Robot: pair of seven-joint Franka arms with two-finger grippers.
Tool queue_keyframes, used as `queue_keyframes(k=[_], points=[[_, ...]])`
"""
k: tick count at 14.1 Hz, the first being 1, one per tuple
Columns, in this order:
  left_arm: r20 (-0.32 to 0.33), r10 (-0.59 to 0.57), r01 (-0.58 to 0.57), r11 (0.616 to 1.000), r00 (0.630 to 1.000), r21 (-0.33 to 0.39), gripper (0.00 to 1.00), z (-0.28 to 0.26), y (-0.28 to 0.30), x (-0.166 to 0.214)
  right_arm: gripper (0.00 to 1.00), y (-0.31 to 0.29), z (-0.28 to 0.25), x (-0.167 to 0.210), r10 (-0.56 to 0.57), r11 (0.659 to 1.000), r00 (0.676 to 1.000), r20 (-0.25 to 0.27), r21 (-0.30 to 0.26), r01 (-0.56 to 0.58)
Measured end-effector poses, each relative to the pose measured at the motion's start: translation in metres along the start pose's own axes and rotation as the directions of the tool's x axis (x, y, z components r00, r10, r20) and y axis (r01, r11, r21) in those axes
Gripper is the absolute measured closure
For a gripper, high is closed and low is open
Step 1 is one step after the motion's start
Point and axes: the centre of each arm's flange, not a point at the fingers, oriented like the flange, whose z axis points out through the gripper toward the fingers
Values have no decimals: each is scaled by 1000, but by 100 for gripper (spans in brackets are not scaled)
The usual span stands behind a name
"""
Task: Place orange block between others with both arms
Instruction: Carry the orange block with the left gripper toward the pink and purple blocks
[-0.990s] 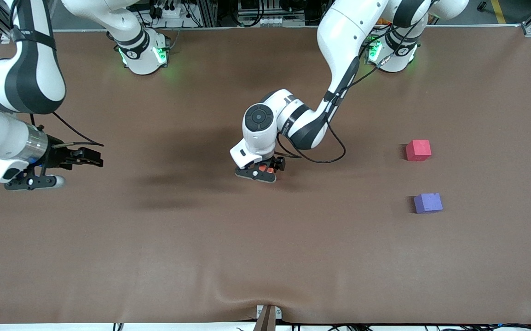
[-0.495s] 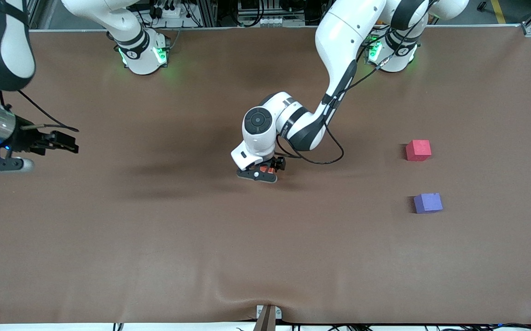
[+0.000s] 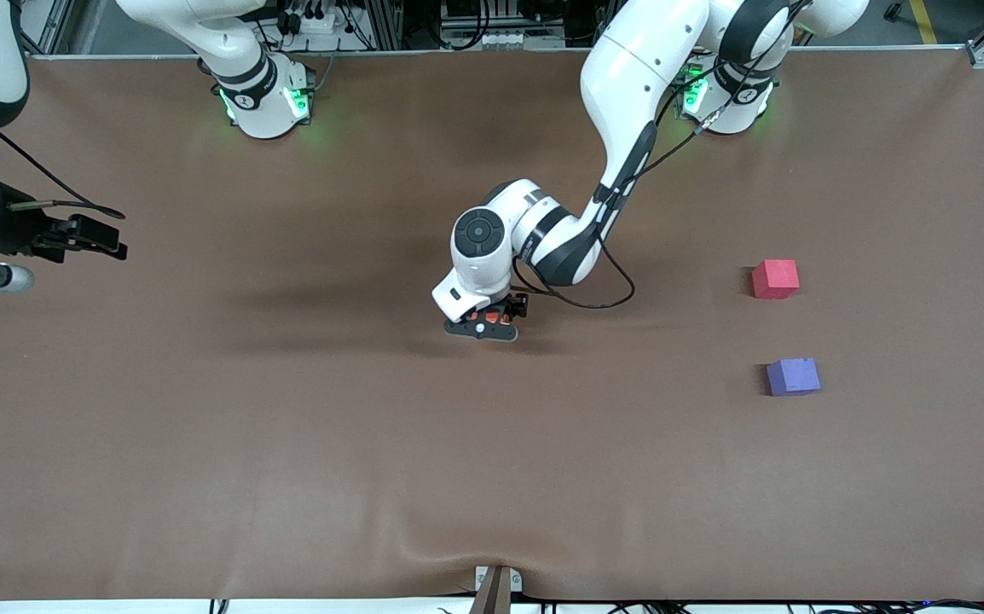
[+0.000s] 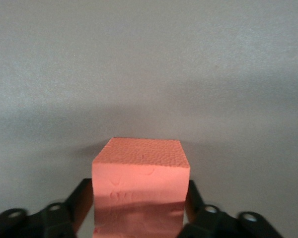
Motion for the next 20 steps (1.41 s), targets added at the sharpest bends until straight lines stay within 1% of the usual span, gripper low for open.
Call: queue_keyframes(k=[1,2,4,6,8,9,12,14,15,17,20], points=[[-1,-4,4,1000,1000,-1,38,-1,0,0,0,-1,-9,1,-1,1000,1000,-17,-6,0],[-3,-7,7,1000,1000,-2,43,-1,1,1,0,-1,-20,1,-1,1000,999,-37,-9,1],[-7,-13,13,1000,1000,-5,44,-3,1,2,0,-1,-37,0,-1,1000,999,-54,-11,0],[-20,-23,23,1000,1000,-14,46,-10,0,7,0,0,-49,-3,1,1000,998,-56,-11,-1],[-37,-71,70,997,997,-22,46,-36,-13,22,0,0,-58,-5,1,1000,998,-59,-14,-1],[-32,-95,94,995,995,-18,46,-58,-27,32,0,0,-61,-6,0,1000,998,-60,-16,-1],[7,-189,189,982,982,1,46,-155,-98,61,0,-2,-76,-13,10,1000,999,-48,-18,-11],[3,-256,256,966,967,-14,46,-218,-159,71,0,-5,-88,-19,31,999,998,-47,-18,-32],[0,-274,274,962,962,-22,46,-240,-192,73,0,-6,-94,-22,37,999,998,-50,-20,-38],[5,-284,284,958,959,-28,46,-265,-257,70,0,-6,-104,-28,40,999,997,-59,-33,-42],[37,-303,304,953,952,-21,46,-267,-360,62,0,-7,-116,-39,42,998,996,-73,-41,-45]])
